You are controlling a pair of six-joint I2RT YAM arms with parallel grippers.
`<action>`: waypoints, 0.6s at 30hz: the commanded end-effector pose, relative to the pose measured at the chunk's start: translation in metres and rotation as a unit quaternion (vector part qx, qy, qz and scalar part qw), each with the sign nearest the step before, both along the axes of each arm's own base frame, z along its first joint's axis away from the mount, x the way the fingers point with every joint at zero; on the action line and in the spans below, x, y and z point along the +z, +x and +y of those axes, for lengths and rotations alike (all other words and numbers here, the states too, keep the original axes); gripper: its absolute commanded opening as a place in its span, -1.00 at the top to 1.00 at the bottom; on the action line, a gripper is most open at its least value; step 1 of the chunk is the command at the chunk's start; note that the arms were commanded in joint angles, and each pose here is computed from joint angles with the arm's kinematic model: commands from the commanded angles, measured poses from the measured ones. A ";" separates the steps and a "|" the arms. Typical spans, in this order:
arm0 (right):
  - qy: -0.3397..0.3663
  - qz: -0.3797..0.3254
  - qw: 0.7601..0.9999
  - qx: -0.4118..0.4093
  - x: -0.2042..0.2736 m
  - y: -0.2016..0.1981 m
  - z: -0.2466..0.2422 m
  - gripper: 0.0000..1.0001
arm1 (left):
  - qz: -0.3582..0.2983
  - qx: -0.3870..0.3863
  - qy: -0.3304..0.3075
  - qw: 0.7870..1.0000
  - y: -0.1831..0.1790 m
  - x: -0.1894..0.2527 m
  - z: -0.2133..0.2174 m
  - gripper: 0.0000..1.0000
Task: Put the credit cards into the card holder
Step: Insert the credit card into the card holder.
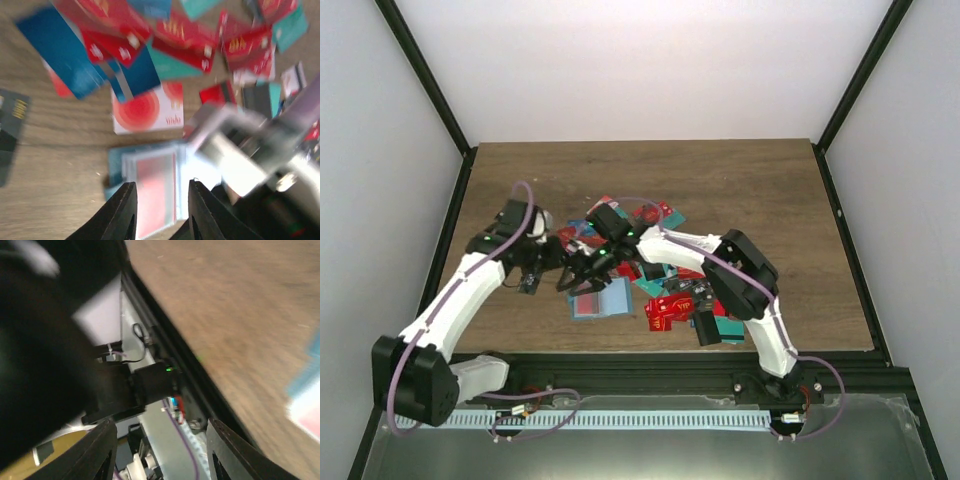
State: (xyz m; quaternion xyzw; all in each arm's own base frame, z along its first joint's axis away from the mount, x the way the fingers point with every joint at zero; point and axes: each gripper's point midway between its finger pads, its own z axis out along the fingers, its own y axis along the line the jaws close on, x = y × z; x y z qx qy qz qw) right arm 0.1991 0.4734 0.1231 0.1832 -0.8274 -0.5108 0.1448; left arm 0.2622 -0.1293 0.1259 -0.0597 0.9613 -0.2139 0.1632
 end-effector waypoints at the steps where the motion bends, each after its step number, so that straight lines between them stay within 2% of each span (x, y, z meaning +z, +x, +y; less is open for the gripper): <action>1: 0.080 -0.021 0.995 0.056 0.071 -0.016 0.034 -0.04 | -0.040 0.011 0.026 0.999 0.000 0.044 0.019 0.36; 5: 0.111 -0.058 0.991 0.046 0.106 -0.010 0.033 -0.07 | -0.067 0.022 0.032 0.997 0.003 0.072 0.027 0.35; 9: 0.093 -0.101 0.990 0.021 0.116 0.001 0.019 -0.08 | -0.080 0.019 0.018 0.996 0.004 0.086 0.023 0.34; 18: -0.005 -0.159 0.982 -0.097 0.086 0.041 -0.082 -0.13 | -0.090 -0.046 -0.090 0.991 -0.001 0.083 -0.018 0.38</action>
